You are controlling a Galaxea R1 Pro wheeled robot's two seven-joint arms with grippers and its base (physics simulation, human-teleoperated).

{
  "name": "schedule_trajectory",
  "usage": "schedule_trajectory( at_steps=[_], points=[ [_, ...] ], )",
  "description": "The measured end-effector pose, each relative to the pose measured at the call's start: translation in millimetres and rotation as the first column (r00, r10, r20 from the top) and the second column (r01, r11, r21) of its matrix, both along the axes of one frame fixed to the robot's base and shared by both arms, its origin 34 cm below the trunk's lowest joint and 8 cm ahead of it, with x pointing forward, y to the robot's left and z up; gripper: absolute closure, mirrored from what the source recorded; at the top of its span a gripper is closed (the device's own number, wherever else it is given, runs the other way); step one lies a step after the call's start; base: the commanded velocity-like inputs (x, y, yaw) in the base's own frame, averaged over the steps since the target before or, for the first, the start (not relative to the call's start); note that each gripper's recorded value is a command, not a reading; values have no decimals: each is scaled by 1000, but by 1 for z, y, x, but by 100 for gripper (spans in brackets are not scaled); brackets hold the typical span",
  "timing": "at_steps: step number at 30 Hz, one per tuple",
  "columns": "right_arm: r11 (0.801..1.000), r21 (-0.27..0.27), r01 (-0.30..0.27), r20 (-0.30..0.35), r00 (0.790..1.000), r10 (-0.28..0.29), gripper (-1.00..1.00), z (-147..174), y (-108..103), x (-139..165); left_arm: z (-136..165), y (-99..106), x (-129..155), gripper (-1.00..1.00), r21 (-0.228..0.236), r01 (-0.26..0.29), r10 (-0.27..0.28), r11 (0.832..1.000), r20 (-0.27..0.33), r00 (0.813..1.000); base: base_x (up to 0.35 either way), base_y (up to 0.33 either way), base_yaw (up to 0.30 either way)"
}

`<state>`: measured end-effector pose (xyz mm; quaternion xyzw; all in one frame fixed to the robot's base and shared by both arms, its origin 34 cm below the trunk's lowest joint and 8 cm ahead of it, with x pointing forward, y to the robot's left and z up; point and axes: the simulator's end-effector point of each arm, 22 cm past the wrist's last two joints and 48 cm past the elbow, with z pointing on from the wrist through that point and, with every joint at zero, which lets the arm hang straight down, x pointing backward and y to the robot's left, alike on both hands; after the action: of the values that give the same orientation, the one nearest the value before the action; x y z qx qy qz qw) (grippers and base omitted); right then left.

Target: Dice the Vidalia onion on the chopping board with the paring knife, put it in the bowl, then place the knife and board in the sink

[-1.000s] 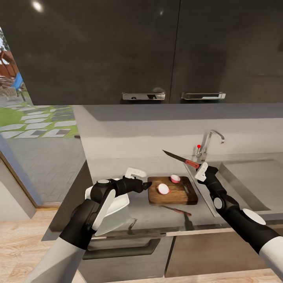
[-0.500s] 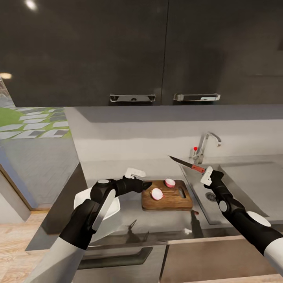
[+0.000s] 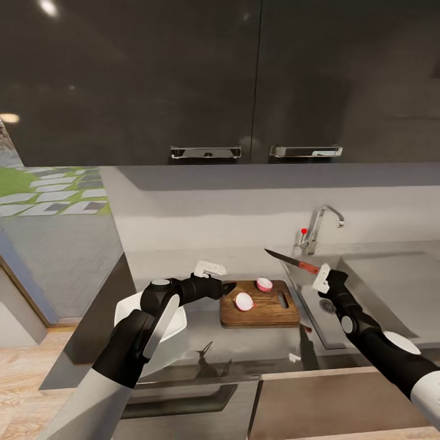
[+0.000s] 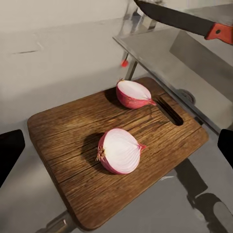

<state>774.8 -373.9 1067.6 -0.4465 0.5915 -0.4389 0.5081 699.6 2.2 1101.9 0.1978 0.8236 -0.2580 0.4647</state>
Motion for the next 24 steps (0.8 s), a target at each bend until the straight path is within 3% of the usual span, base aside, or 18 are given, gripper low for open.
schedule_trajectory(
  at_steps=[11,24],
  points=[
    [998,-42,-46,-30,999,45,100,-19,18,-6,0,0,0,-100,0,-1,1,1000,0,1000,0,-59,0],
    [996,-76,-45,-15,999,44,100,-23,17,-9,0,0,0,-100,0,-1,1,1000,0,1000,0,-2,0]
  ],
)
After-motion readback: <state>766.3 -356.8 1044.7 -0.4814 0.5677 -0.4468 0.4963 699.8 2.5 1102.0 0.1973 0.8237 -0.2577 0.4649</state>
